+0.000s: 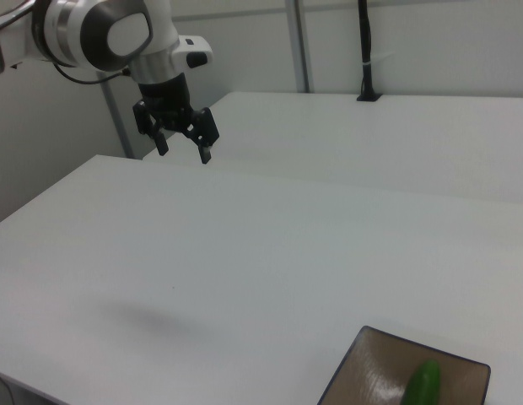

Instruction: Cucumber placed on a ceramic plate

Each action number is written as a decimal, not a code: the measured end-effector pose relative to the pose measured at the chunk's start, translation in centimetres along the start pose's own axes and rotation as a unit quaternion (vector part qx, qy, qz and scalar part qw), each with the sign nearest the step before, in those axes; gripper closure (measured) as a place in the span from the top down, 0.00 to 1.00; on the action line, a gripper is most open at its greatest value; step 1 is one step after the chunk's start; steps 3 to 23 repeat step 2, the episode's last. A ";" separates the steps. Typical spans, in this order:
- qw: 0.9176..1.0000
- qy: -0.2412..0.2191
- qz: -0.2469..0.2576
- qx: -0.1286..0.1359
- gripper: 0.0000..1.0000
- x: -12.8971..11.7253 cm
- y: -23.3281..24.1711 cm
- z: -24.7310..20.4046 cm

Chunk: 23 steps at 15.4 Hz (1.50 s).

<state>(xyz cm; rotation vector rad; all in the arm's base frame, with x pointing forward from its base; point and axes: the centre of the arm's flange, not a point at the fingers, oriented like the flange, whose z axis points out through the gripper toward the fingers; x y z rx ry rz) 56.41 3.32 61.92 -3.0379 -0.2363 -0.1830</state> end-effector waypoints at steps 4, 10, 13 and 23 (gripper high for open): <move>1.000 -0.001 -0.004 0.000 1.00 0.1 0.1 0.2; 1.000 -0.001 -0.004 0.000 1.00 0.1 0.1 0.2; 1.000 -0.001 -0.004 0.000 1.00 0.1 0.1 0.2; 1.000 -0.001 -0.004 0.000 1.00 0.1 0.1 0.2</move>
